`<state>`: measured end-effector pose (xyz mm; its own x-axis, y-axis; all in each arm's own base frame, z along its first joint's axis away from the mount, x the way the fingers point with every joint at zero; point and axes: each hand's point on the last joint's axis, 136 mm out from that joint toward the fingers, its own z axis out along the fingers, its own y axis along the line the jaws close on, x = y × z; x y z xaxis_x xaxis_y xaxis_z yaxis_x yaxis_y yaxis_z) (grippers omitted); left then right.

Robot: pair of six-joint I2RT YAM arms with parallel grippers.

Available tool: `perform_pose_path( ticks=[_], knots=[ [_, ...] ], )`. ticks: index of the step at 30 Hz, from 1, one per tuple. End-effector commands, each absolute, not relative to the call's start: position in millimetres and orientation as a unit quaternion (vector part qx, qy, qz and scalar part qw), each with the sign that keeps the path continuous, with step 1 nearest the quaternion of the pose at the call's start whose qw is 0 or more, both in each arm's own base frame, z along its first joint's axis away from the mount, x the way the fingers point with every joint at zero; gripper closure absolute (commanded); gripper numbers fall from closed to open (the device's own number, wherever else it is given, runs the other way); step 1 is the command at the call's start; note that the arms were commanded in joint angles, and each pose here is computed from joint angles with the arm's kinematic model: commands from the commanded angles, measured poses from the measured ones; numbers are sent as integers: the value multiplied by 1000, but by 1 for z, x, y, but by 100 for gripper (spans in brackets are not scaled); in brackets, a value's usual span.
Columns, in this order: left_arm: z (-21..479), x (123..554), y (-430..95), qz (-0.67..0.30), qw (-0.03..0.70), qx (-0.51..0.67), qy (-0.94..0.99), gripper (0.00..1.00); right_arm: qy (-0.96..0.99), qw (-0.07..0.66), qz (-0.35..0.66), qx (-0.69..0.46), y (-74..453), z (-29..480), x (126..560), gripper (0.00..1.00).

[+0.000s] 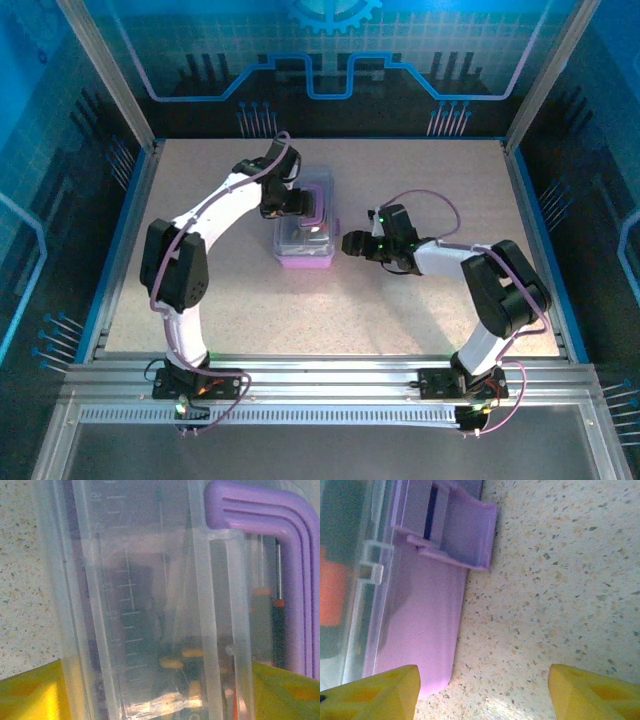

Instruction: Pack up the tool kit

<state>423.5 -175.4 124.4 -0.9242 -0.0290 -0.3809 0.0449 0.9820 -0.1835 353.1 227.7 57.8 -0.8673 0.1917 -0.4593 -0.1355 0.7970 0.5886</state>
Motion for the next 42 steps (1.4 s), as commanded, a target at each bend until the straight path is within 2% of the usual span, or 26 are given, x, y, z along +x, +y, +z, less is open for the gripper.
perform_pose_path(
  ticks=[1,10,17,26,42],
  knots=[
    [107,389,-156,-84,159,-25,983,29,903,270,334,21,222,68,356,30],
    [73,320,-143,-125,149,-66,979,31,879,257,402,20,233,75,360,29],
    [51,286,-118,-73,129,-78,986,33,854,231,465,13,254,76,362,29],
    [31,277,-120,-92,117,-89,985,35,830,209,517,-2,280,84,359,27],
    [38,272,-111,-104,137,-95,980,36,815,186,549,28,303,81,371,24]
  ],
)
